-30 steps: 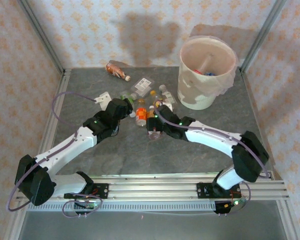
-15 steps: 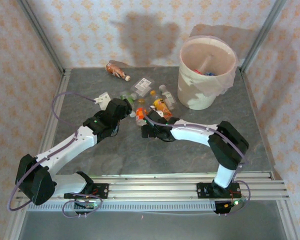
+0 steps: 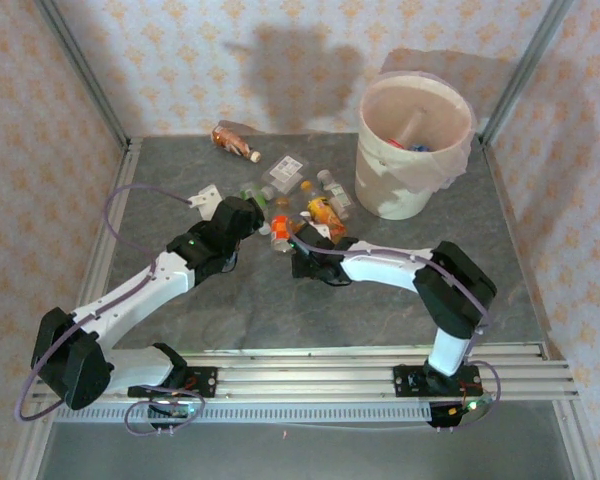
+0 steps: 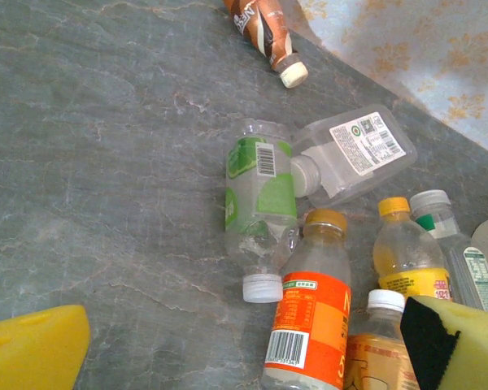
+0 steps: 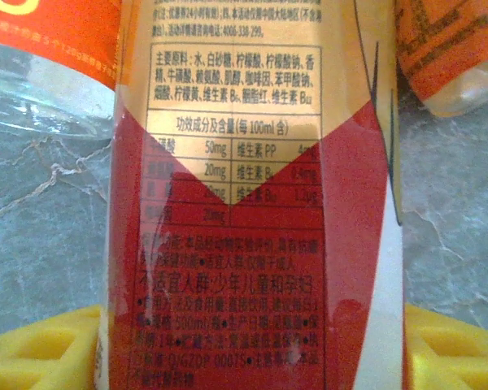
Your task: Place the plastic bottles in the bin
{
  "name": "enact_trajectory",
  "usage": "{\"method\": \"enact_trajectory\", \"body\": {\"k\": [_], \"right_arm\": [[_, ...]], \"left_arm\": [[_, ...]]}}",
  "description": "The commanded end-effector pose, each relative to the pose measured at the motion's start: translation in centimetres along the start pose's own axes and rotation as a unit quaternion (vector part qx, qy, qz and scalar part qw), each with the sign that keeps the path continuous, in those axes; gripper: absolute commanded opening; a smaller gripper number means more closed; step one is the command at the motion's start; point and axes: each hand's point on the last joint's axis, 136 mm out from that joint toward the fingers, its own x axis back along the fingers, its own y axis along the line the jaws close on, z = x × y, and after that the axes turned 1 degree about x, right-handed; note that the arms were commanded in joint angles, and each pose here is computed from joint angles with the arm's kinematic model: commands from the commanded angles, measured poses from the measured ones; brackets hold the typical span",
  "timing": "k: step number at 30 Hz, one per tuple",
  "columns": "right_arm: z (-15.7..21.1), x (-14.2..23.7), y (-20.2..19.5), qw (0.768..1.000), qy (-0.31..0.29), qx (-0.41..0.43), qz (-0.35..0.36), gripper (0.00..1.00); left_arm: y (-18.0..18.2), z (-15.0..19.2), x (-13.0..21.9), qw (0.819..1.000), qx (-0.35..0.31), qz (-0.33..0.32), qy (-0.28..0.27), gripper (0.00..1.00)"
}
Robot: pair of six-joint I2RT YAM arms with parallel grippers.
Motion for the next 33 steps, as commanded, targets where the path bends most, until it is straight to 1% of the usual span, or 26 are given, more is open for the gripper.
{"method": "enact_trajectory", "body": {"k": [1,6,9,15,19,25,29,33], "right_arm": [[-1.1,2.8,0.3,1.000,-0.022,-0.002,-0.016,0.58],[-1.8,5.2,0.5,0.998,-0.042,0.006,-0.036,0.50],[-2.6,6.7,1.0,0.997,-0.060,0.011,-0.056,0.47],[-5.8,11.4,2.6,0.986,-0.123,0.026,-0.106,0.45],[-8.5,14.5,2.7,0.978,-0.170,0.025,-0.119,0.44],[-13.5,19.0,2.9,0.955,-0.258,0.015,-0.147,0.42],[-16.8,23.2,3.4,0.935,-0.304,0.060,-0.173,0.42],[-19.4,26.5,2.5,0.923,-0.330,0.100,-0.172,0.42]], "left_arm": [[0.2,-0.4,-0.2,1.000,0.009,-0.011,0.000,1.00],[0.0,-0.2,-0.4,1.000,0.010,-0.011,0.005,1.00],[-0.1,-0.2,-0.4,1.000,0.011,-0.009,0.007,1.00],[-0.1,-0.1,-0.5,1.000,0.011,-0.010,0.011,1.00],[-0.2,0.0,-0.5,1.000,0.014,-0.005,0.013,1.00],[-0.6,0.1,-0.5,1.000,0.024,0.011,0.016,1.00],[-2.1,0.1,-0.1,0.998,0.011,0.048,0.028,1.00],[-2.4,-0.1,0.3,0.998,-0.002,0.056,0.033,1.00]]}}
